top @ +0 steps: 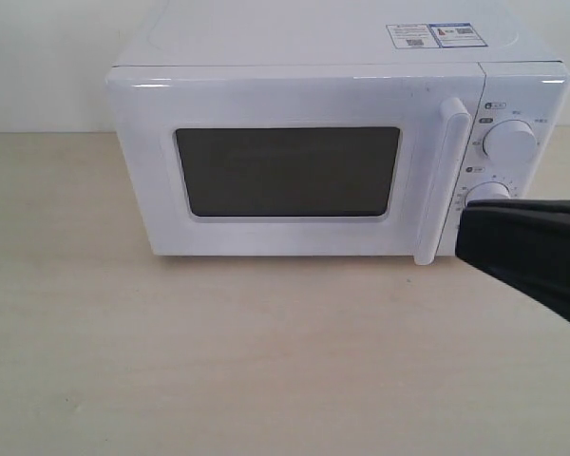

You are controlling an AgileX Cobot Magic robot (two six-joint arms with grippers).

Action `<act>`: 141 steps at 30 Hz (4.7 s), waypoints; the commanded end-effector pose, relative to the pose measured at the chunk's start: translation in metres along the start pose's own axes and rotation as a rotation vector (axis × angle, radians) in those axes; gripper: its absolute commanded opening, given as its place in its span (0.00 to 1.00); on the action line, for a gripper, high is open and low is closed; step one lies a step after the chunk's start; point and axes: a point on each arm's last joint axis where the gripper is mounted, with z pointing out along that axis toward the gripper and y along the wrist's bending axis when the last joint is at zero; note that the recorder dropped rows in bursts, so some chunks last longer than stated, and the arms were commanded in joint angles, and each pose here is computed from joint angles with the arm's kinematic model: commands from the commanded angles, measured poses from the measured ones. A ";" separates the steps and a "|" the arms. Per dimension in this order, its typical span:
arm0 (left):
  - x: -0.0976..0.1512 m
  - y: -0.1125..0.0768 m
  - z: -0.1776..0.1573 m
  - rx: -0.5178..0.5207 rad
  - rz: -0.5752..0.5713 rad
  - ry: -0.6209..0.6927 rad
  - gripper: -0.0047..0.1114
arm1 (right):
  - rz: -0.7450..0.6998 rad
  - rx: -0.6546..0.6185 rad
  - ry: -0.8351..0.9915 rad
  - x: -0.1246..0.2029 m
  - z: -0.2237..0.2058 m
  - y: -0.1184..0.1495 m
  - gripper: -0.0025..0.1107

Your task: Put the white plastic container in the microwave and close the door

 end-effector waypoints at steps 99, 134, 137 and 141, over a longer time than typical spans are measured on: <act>0.028 0.001 -0.004 -0.074 -0.223 0.298 0.08 | -0.164 0.739 -0.275 0.074 -0.064 -0.038 0.02; 0.028 0.001 -0.004 -0.074 -0.223 0.298 0.08 | -0.080 0.979 -0.035 0.120 -0.071 -0.067 0.02; 0.028 0.001 -0.004 -0.074 -0.223 0.298 0.08 | -0.065 0.979 0.014 0.125 -0.071 -0.067 0.02; 0.028 0.001 -0.004 -0.074 -0.223 0.298 0.08 | -0.109 0.979 0.038 0.125 -0.071 -0.067 0.02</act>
